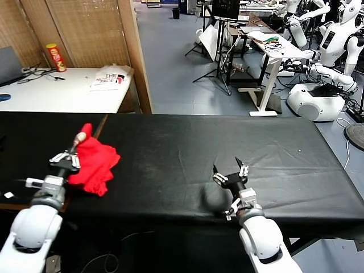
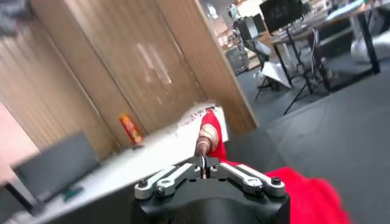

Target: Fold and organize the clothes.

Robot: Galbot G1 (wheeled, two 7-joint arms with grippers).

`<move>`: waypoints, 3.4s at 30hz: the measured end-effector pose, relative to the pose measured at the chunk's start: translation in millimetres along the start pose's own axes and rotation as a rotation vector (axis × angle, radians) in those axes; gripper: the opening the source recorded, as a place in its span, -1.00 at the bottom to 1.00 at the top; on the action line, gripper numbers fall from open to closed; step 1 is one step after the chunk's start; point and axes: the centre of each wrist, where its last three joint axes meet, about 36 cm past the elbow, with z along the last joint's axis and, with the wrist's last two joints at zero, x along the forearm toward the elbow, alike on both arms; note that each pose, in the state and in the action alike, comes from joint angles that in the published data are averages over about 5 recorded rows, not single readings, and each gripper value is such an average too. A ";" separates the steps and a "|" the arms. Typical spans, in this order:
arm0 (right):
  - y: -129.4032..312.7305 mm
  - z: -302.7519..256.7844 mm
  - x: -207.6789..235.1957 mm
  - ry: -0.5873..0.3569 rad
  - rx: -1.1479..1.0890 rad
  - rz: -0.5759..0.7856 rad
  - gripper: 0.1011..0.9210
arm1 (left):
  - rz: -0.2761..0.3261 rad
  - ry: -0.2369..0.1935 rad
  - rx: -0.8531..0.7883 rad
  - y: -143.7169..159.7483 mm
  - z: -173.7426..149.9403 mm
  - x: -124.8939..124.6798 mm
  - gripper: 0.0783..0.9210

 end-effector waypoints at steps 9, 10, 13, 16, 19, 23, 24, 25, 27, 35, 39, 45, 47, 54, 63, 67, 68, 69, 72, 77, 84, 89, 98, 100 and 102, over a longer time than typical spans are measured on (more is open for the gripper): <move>-5.0 2.5 4.2 0.008 -0.004 0.018 0.70 | 0.178 0.016 0.281 -83.0 -23.2 19.8 -0.82; -5.5 2.7 4.2 0.008 -0.004 0.018 0.70 | 0.195 0.018 0.307 -93.8 -25.0 22.1 -0.82; -7.0 3.3 3.9 0.010 -0.006 0.009 0.70 | 0.238 0.009 0.363 -124.9 -29.4 28.0 -0.82; -7.5 3.5 3.8 0.022 -0.010 -0.021 0.70 | 0.278 -0.013 0.386 -154.4 -31.4 31.7 -0.70; -7.9 2.9 3.0 0.049 -0.016 -0.064 0.70 | 0.319 -0.041 0.405 -177.9 -32.2 34.9 -0.35; -8.1 1.6 -0.4 0.096 -0.043 -0.120 0.70 | 0.384 -0.115 0.476 -191.6 -34.4 39.0 0.16; -7.0 1.1 -2.0 0.109 -0.059 -0.134 0.70 | 0.398 -0.137 0.496 -191.9 -35.1 39.4 0.28; -5.2 0.4 -4.0 0.124 -0.080 -0.149 0.70 | 0.406 -0.156 0.514 -191.2 -35.9 39.6 0.42; 0.4 -2.0 -9.9 0.155 -0.137 -0.182 0.70 | 0.411 -0.185 0.546 -187.6 -37.4 39.3 0.58; 42.4 -22.2 -54.3 0.248 -0.338 -0.332 0.70 | 0.364 -0.213 0.539 -165.3 -33.9 44.6 0.71; 65.5 -28.9 -80.2 0.282 -0.384 -0.366 0.70 | 0.324 -0.225 0.526 -156.7 -30.7 55.5 0.71; 92.4 -27.5 -104.9 0.315 -0.413 -0.380 0.60 | 0.280 -0.225 0.526 -144.2 -25.6 76.8 0.71; 97.0 -25.1 -109.4 0.314 -0.411 -0.383 0.39 | 0.267 -0.223 0.525 -140.3 -23.9 82.3 0.71; 96.0 -14.1 -122.1 0.235 -0.304 -0.373 -0.50 | 0.217 -0.214 0.501 -131.5 -12.9 93.4 0.71; 49.5 4.4 -128.4 0.079 0.061 -0.327 -0.91 | 0.189 -0.212 0.482 -130.3 -2.3 94.3 0.71; 17.8 17.1 -118.2 0.016 0.203 -0.307 -0.49 | 0.172 -0.203 0.458 -132.0 4.9 91.8 0.71; 10.4 20.3 -113.9 -0.001 0.226 -0.301 -0.37 | 0.171 -0.203 0.454 -132.4 6.9 90.9 0.71; 3.5 23.4 -108.8 -0.019 0.245 -0.295 -0.24 | 0.172 -0.203 0.452 -132.7 8.9 89.9 0.71; -14.6 32.0 -87.5 -0.085 0.275 -0.274 0.16 | 0.180 -0.210 0.448 -133.9 14.7 86.1 0.71; -30.3 39.2 -39.9 -0.161 0.261 -0.221 0.65 | 0.193 -0.205 0.480 -135.1 23.7 78.6 0.71; -31.4 45.4 37.4 -0.164 0.149 -0.091 0.70 | 0.205 -0.102 0.495 -128.1 26.6 81.2 0.71; -23.6 48.4 94.2 -0.129 0.064 -0.023 0.70 | 0.268 -0.060 0.456 -115.5 25.6 101.9 0.71; -6.7 47.7 165.3 -0.028 -0.036 0.088 0.70 | 0.314 0.026 0.416 -101.4 33.6 155.2 0.71; -3.2 46.8 175.5 0.005 -0.053 0.098 0.70 | 0.316 0.043 0.421 -100.5 33.3 165.6 0.71; 0.0 44.9 184.3 0.034 -0.067 0.101 0.70 | 0.321 0.062 0.429 -99.7 32.3 174.6 0.71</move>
